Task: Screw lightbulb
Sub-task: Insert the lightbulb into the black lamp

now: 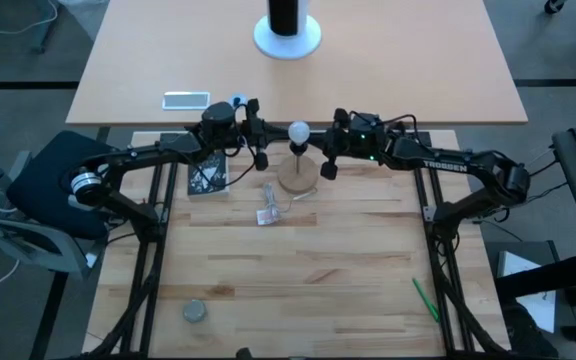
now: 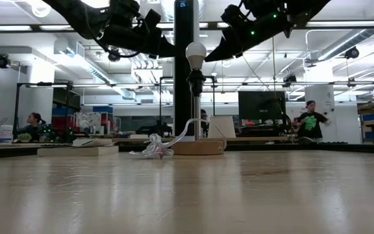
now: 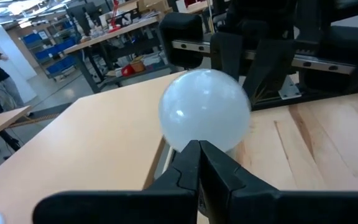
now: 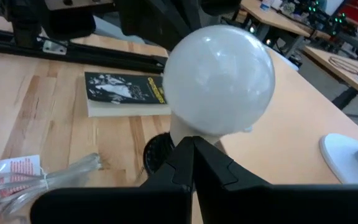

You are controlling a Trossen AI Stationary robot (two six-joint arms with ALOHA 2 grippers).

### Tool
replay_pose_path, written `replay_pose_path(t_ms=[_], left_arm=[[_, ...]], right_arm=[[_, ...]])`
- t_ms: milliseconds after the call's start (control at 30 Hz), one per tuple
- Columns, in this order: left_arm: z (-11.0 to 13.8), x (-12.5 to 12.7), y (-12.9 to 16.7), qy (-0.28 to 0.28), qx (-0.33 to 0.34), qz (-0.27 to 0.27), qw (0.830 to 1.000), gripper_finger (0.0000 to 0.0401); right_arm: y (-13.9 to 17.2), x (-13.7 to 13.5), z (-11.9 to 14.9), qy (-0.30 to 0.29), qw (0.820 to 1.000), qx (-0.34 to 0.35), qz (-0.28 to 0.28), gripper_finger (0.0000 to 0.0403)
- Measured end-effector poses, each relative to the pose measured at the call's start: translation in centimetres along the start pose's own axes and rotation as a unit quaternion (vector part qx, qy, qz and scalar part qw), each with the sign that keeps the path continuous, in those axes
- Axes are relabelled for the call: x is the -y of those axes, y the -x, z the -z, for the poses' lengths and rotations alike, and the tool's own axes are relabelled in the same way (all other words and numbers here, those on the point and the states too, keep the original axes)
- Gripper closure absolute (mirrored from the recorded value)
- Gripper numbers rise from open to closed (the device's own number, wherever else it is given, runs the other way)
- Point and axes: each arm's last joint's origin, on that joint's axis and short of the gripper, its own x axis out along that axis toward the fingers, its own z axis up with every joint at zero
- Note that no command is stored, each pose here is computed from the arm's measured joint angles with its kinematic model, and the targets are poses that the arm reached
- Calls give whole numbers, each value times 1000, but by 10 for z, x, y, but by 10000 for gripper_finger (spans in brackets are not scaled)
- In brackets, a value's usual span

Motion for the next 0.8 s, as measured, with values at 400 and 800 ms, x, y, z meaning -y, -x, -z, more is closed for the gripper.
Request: replay_pose_path(t_ms=[400,800], left_arm=[[-4,0,5,16,-3,1,1000,401],[-6,4,6,8,17,47,999,401]], right_arm=[[11,5,-3,-4,999,-15,35,403],[2,15,-1,11,998,9,57,403]])
